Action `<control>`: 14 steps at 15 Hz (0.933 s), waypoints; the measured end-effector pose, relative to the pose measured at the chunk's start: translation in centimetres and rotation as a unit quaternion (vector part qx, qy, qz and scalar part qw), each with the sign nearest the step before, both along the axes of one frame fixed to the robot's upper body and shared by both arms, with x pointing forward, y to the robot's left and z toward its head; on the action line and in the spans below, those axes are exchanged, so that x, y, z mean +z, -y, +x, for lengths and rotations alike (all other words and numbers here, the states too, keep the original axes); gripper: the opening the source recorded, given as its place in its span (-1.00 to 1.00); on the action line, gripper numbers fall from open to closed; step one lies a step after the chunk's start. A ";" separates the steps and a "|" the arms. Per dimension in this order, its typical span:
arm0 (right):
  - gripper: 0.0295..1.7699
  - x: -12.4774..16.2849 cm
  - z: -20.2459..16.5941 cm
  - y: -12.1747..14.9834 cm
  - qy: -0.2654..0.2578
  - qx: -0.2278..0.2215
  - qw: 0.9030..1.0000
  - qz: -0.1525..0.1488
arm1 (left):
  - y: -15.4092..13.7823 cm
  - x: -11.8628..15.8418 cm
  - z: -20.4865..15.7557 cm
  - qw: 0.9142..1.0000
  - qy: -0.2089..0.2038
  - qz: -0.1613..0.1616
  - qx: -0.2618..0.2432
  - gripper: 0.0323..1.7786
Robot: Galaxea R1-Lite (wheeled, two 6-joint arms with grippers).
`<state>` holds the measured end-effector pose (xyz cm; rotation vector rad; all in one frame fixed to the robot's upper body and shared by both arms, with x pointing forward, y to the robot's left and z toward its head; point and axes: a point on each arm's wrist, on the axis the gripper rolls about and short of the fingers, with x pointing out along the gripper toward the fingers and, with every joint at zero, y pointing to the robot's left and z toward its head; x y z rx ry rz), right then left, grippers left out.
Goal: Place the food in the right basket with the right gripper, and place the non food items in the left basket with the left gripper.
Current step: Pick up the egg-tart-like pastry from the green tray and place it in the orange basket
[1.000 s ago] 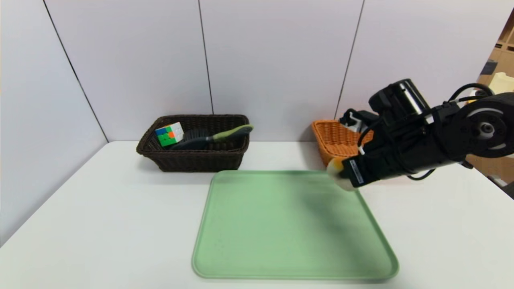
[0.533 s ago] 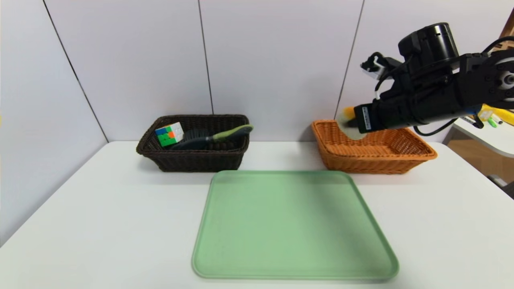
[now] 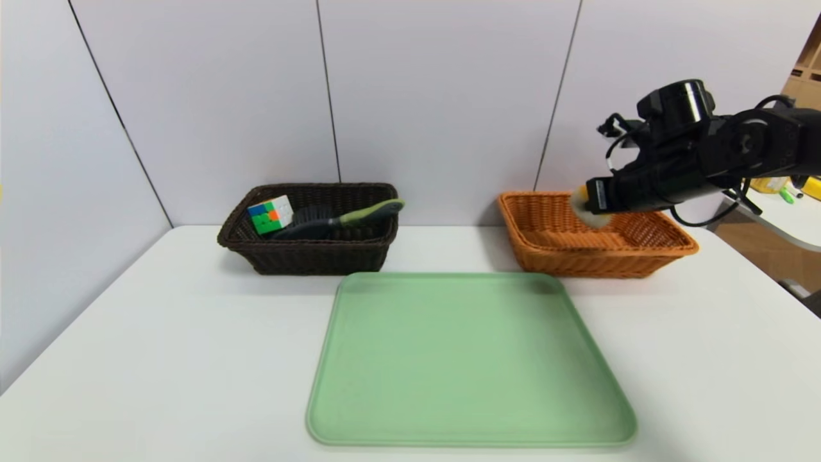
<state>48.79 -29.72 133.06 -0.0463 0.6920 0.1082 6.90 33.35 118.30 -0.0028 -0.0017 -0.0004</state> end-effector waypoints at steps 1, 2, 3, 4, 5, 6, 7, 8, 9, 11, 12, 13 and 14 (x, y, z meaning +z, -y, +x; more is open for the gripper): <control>-0.95 -0.8 0.6 0.3 -0.009 -0.005 1.000 0.000 | 0.0 0.0 0.0 1.000 0.000 0.000 0.000 0.90; -0.95 -1.7 1.2 0.6 -0.018 -0.009 1.000 -0.001 | 0.0 0.0 0.0 1.000 0.000 0.000 0.000 0.90; -0.95 -2.5 1.8 0.7 -0.027 -0.011 1.000 -0.002 | 0.0 0.0 0.0 1.000 0.000 0.000 0.000 0.90; -0.95 -3.1 2.2 0.9 -0.032 -0.013 0.999 -0.003 | 0.0 0.0 0.0 1.000 0.000 0.000 0.000 0.90; -0.95 -3.6 2.6 0.9 -0.036 -0.014 0.999 -0.003 | 0.0 0.0 0.0 1.000 0.000 0.000 0.000 0.90; -0.95 -4.1 3.1 0.9 -0.039 -0.015 0.999 -0.003 | 0.0 0.0 0.0 1.000 0.000 0.000 0.000 0.90; -0.95 -4.5 3.4 1.0 -0.042 -0.015 0.999 -0.003 | 0.0 0.0 0.0 1.000 0.000 0.000 0.000 0.90; -0.95 -4.9 3.6 1.0 -0.046 -0.016 0.999 -0.003 | 0.0 0.0 0.0 1.000 0.000 0.000 0.000 0.90; -0.95 -5.2 3.8 1.0 -0.049 -0.016 0.999 -0.004 | 0.0 0.0 0.0 1.000 0.000 0.000 0.000 0.90; -0.58 -5.6 4.0 1.0 -0.054 -0.017 0.998 -0.004 | 0.0 0.0 0.0 1.000 0.000 0.000 0.000 0.90; -0.41 -5.7 4.0 1.0 -0.056 -0.018 0.998 -0.004 | 0.0 0.0 0.0 1.000 0.000 0.000 0.000 0.90; -0.24 -5.8 4.0 0.9 -0.056 -0.018 0.998 -0.003 | 0.0 0.0 0.0 1.000 0.000 0.000 0.000 0.90; -0.10 -5.8 4.0 0.9 -0.056 -0.018 0.998 -0.003 | 0.0 0.0 0.0 1.000 0.000 0.000 0.000 0.90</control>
